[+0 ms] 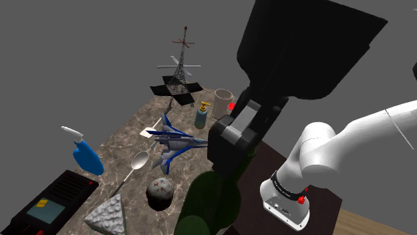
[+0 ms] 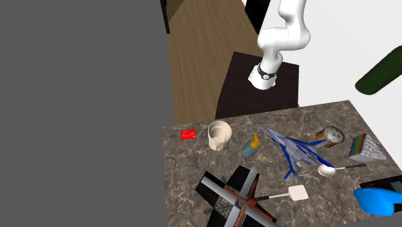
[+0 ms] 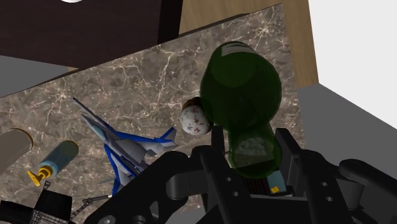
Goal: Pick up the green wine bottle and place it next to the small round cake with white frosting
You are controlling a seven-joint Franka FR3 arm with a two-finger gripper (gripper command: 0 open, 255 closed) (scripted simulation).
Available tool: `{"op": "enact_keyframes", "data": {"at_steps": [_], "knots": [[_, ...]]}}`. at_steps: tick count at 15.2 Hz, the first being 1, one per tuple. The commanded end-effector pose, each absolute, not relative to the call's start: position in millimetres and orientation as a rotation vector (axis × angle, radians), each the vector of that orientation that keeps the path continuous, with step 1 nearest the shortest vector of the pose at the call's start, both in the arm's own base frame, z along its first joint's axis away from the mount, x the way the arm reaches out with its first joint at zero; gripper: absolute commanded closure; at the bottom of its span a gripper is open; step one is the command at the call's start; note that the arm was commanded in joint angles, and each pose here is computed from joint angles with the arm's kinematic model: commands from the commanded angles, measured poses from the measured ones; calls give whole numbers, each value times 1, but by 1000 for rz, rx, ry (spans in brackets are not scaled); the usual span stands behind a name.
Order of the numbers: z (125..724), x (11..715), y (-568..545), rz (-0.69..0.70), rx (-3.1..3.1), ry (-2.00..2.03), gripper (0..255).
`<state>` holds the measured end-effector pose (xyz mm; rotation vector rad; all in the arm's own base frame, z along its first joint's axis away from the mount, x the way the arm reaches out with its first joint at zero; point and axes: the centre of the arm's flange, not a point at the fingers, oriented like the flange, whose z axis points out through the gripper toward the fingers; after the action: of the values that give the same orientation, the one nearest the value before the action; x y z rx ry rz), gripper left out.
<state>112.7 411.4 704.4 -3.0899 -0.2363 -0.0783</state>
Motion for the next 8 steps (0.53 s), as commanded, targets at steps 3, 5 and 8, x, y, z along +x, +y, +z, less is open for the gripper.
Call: {"op": "enact_keyframes", "data": {"at_steps": [3, 5, 8], "knots": [[683, 112, 410, -79, -3089, -236, 255], [672, 112, 410, -79, -3089, -236, 255], [656, 112, 410, -79, -3089, -236, 255]]}}
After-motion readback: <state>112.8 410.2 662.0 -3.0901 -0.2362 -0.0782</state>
